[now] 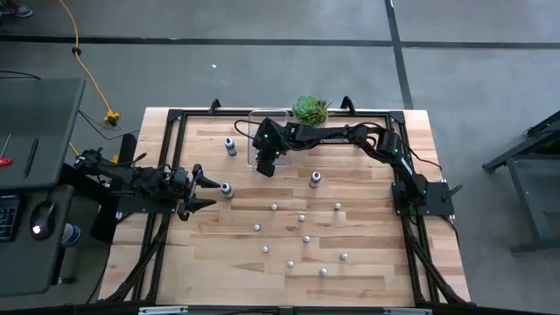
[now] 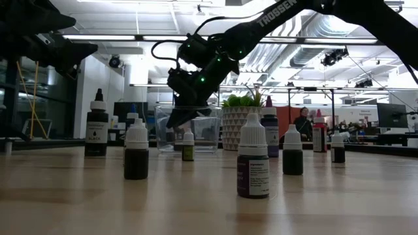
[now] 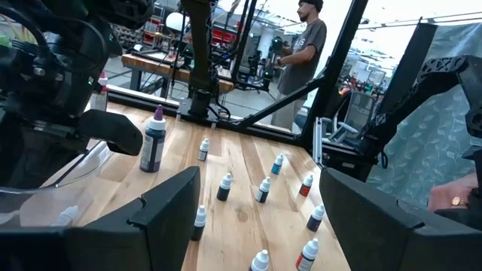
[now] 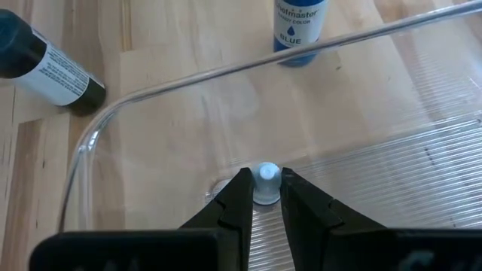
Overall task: Pick & Place food coloring
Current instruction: Put the small brown food coloring bottle into the transparent bin, then put the small orange food coloring bottle into the transparent bin
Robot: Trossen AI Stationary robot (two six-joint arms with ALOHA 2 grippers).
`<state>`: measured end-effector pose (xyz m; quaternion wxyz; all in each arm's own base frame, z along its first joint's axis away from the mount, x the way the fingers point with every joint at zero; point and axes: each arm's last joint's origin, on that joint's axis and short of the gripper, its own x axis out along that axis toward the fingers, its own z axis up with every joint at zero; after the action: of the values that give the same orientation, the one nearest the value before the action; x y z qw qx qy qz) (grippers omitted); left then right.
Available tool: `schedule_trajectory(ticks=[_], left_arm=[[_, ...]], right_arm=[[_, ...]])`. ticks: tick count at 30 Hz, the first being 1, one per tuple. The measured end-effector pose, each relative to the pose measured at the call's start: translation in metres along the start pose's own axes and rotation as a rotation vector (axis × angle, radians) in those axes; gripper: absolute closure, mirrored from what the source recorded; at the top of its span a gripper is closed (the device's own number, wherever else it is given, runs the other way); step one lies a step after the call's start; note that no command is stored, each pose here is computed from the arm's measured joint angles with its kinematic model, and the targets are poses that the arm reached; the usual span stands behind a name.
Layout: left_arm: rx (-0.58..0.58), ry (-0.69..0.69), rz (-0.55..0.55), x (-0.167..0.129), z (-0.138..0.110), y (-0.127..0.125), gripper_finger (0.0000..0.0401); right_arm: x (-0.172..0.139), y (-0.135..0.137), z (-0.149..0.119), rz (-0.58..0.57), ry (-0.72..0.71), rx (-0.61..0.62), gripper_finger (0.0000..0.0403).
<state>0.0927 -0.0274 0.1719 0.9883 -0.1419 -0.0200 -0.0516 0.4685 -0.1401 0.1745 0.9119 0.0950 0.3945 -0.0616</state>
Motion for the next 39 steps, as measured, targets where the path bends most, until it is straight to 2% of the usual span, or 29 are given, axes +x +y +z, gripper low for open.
schedule_trajectory(ticks=[4, 15, 24, 30, 36, 39], left_arm=[[0.0, 0.0, 0.0, 0.0, 0.0, 0.0, 0.013], [0.0, 0.0, 0.0, 0.0, 0.0, 0.0, 0.013], [0.0, 0.0, 0.0, 0.0, 0.0, 0.0, 0.013], [0.0, 0.0, 0.0, 0.0, 0.0, 0.0, 0.013], [0.0, 0.0, 0.0, 0.0, 0.0, 0.0, 0.013], [0.0, 0.0, 0.0, 0.0, 0.0, 0.0, 0.013]], right_arm=[[0.0, 0.0, 0.0, 0.008, 0.002, 0.0, 0.0341], [0.0, 0.0, 0.0, 0.009, 0.005, 0.001, 0.0286], [-0.003, -0.001, 0.001, -0.053, -0.003, 0.0, 0.028], [-0.021, 0.004, 0.025, -0.085, -0.042, -0.014, 0.0279], [-0.048, 0.016, 0.051, -0.106, -0.008, -0.033, 0.0279], [-0.063, 0.029, 0.058, -0.106, 0.061, -0.073, 0.0279]])
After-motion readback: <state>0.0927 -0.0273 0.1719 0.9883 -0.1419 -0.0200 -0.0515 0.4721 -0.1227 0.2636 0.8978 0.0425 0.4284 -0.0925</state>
